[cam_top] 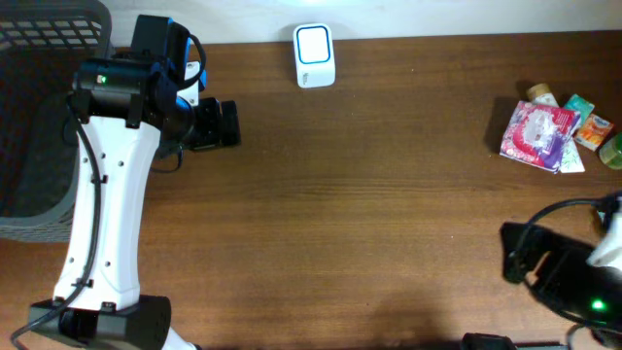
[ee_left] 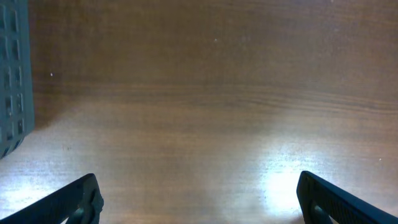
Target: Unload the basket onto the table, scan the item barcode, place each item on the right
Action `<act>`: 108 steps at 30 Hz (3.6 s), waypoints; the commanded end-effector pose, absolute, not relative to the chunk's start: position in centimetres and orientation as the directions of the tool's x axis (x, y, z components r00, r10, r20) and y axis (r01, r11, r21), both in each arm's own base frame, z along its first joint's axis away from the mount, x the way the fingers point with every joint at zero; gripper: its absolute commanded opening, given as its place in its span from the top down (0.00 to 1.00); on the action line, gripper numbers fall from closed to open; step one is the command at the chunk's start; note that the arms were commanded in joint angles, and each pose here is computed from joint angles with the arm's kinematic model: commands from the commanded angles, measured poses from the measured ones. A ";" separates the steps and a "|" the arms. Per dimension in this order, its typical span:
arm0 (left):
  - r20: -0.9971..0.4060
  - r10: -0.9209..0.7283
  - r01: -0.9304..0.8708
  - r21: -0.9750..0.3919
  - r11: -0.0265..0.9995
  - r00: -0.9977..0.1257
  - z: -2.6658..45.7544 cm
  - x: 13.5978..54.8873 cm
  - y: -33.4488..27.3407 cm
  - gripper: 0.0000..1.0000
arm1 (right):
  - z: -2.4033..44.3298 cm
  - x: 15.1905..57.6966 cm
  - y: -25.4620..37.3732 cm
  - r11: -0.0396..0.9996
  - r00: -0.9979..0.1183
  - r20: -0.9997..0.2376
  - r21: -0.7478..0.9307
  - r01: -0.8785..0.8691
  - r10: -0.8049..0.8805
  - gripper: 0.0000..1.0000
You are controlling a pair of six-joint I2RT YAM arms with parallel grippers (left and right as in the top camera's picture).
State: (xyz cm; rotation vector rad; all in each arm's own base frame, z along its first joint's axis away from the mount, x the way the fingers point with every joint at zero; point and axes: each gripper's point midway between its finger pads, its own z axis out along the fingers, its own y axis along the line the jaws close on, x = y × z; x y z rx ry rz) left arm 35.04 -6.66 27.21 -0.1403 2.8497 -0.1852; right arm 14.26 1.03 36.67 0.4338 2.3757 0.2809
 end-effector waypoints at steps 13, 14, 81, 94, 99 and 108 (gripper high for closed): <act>-0.281 -0.096 -0.060 -0.134 0.989 -0.955 27.4 35.1 -6.7 0.01 | 25.5 17.4 0.8 0.945 -0.818 -0.485 0.254 0.207 0.309 0.01; -0.281 -0.096 -0.060 -0.134 0.989 -0.955 27.4 35.1 -6.7 0.01 | 24.4 17.9 0.8 0.954 -0.802 -0.527 0.245 0.172 0.280 0.01; -0.387 -0.085 -0.051 -0.098 0.994 -0.918 28.2 32.3 -5.4 0.01 | 15.9 24.6 0.5 0.996 -0.068 -0.995 0.070 -0.057 0.066 0.01; -0.814 -0.002 0.105 -0.078 0.991 -0.581 18.4 24.5 -3.8 0.01 | 15.9 24.6 0.5 0.996 -0.069 -0.995 0.070 -0.057 0.066 0.01; -0.935 -0.042 0.109 -0.086 0.990 -0.353 18.7 22.7 -3.2 0.01 | 15.9 24.6 0.5 0.996 -0.069 -0.995 0.070 -0.057 0.066 0.01; -0.995 -0.090 0.038 -0.088 0.995 0.032 19.1 24.5 -0.8 0.01 | 15.9 24.6 0.5 0.996 -0.069 -0.995 0.070 -0.057 0.066 0.01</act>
